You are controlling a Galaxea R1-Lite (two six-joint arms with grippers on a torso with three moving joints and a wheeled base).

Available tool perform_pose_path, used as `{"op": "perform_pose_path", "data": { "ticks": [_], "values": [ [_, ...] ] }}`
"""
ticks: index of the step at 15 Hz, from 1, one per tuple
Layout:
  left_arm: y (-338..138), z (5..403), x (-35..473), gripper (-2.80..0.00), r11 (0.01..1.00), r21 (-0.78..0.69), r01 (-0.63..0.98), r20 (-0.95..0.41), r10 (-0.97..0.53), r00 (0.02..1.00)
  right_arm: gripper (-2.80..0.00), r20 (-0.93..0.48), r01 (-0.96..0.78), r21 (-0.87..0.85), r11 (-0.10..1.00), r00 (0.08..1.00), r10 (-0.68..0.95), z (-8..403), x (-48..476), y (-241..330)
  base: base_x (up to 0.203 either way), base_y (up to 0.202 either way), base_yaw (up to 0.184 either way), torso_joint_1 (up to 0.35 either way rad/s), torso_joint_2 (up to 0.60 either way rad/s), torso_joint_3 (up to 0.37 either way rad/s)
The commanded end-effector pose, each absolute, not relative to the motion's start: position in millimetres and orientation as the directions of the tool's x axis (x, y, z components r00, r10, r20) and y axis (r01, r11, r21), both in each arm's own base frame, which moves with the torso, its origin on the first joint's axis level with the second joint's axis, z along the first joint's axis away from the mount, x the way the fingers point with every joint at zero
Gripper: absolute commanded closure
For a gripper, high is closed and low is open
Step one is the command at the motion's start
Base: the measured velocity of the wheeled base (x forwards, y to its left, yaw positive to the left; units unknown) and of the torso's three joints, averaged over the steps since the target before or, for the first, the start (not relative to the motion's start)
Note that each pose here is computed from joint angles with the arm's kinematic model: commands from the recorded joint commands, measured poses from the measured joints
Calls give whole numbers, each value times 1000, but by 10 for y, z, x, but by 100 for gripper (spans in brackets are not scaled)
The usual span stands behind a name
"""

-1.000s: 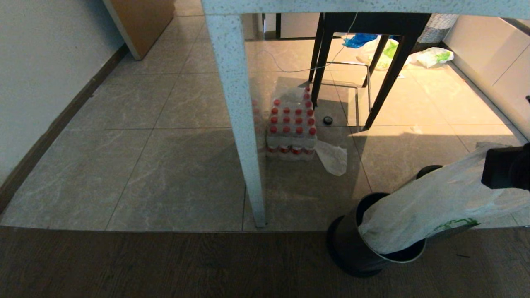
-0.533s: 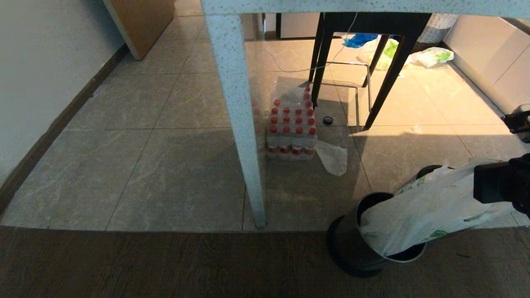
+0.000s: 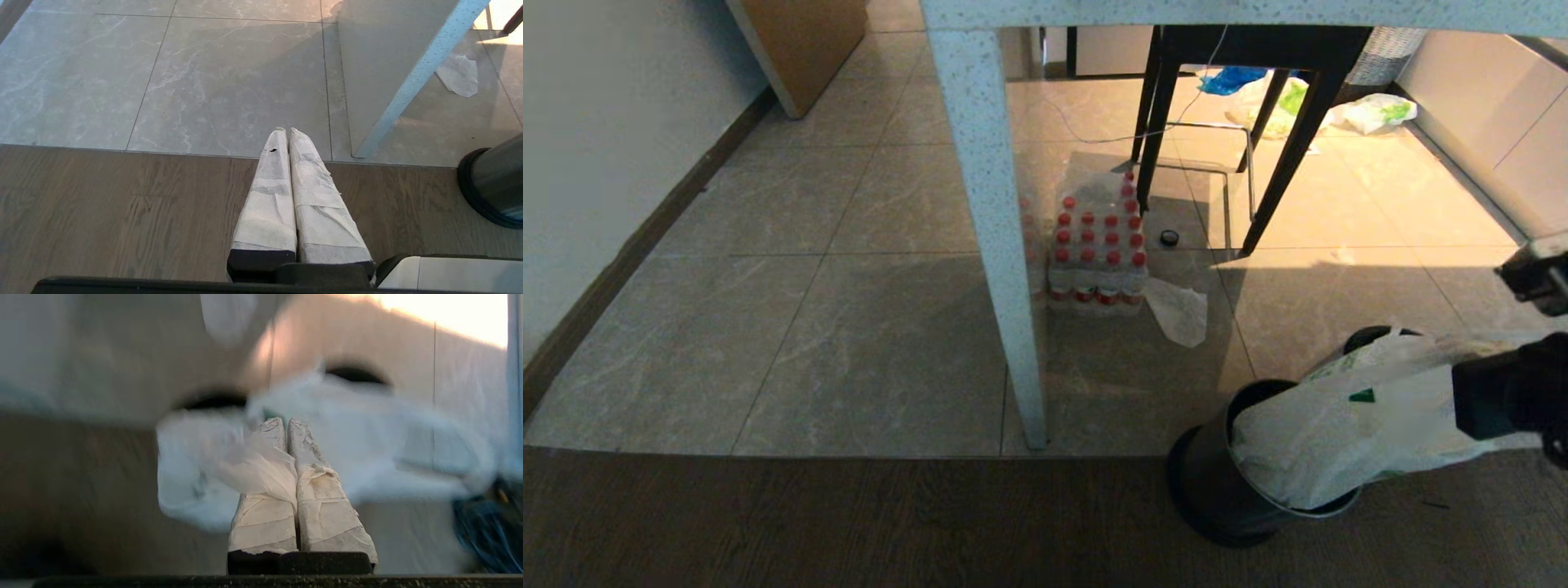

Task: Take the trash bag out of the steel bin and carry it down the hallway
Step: Pick up the trash bag

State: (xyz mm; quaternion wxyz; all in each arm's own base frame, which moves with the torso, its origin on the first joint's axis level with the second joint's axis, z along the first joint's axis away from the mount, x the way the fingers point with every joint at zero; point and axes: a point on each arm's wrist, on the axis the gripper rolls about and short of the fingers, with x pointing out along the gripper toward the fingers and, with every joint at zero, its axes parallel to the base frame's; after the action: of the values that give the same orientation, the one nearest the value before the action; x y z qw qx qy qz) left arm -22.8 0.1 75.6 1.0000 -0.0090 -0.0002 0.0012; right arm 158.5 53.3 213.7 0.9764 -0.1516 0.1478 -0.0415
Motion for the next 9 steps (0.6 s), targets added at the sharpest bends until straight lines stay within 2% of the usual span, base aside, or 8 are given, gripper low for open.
{"op": "perform_pose_path", "data": {
  "ticks": [1,5,9],
  "values": [
    [1,756,-228,0,1000,-18,-3,2,3,1000,0,-341,31,-351,936,926,-159,1951,1624,549,0,0,0,0,0,0],
    [1,756,-229,0,1000,-18,-3,3,3,1000,0,-394,181,-503,845,822,-411,1707,1803,555,0,0,0,0,0,0],
    [1,756,-229,0,1000,-18,-3,3,3,1000,0,-376,245,-543,803,784,-493,1743,1927,541,0,0,0,0,0,0]
  ]
}}
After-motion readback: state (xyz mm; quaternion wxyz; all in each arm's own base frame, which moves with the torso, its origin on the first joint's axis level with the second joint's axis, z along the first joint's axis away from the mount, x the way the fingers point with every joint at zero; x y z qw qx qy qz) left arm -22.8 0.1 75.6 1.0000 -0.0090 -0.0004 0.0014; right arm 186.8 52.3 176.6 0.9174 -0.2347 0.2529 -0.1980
